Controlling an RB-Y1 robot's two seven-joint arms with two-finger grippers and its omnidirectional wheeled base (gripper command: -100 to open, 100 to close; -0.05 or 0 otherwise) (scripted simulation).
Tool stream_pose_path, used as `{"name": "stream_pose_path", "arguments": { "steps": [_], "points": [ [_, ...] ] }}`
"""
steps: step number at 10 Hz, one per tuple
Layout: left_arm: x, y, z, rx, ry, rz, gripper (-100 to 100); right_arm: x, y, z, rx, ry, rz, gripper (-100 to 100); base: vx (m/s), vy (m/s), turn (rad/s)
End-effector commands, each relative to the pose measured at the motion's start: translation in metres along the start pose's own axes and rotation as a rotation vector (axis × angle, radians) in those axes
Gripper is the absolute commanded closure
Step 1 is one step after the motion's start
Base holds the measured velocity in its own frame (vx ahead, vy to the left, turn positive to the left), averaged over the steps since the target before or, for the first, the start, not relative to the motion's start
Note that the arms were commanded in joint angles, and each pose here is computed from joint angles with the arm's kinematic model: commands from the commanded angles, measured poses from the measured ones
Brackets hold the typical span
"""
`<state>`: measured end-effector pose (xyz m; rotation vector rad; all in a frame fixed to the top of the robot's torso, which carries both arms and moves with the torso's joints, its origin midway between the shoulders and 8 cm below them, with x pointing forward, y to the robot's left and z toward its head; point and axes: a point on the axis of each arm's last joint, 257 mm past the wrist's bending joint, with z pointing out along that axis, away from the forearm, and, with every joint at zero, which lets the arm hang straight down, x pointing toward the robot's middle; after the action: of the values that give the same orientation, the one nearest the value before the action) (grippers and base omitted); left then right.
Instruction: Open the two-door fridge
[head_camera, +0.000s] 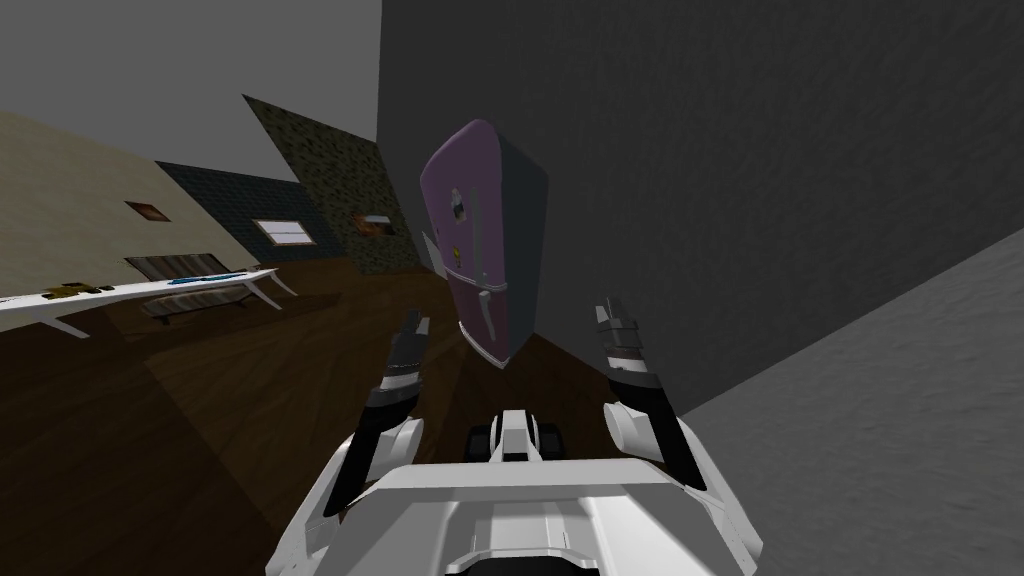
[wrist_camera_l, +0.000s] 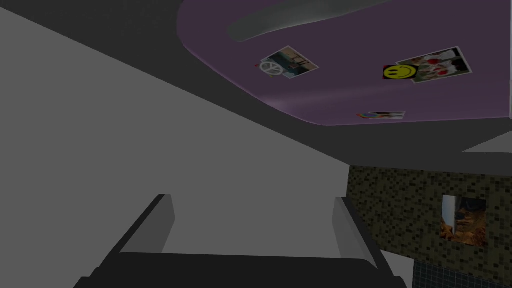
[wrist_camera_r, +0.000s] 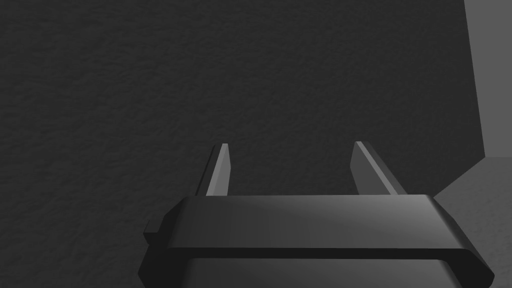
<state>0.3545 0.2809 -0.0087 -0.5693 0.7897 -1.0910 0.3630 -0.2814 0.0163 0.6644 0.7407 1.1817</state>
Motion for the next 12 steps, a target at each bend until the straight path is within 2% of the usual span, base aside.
{"name": "stream_pose_path", "arguments": {
  "steps": [1, 3, 6, 8, 12],
  "points": [
    [0.008, 0.007, 0.000, -0.008, 0.058, 0.038, -100, 0.000, 0.000, 0.000, 0.000, 0.000, 0.000, 0, 0.080, -0.002, -0.032],
    [0.017, 0.023, -0.001, -0.036, 0.106, 0.085, -100, 0.000, 0.000, 0.000, 0.000, 0.000, 0.000, 0, 0.134, -0.011, -0.083],
    [0.025, 0.047, -0.001, -0.093, 0.101, 0.114, -100, 0.000, 0.000, 0.000, 0.000, 0.000, 0.000, 0, 0.216, 0.008, -0.093],
    [0.032, 0.063, -0.002, -0.128, 0.116, 0.143, -100, 0.000, 0.000, 0.000, 0.000, 0.000, 0.000, 0, 0.235, 0.024, -0.100],
    [0.046, 0.093, -0.006, -0.180, 0.193, 0.234, -100, 0.000, 0.000, 0.000, 0.000, 0.000, 0.000, 0, 0.204, -0.005, -0.090]
  ]
}}
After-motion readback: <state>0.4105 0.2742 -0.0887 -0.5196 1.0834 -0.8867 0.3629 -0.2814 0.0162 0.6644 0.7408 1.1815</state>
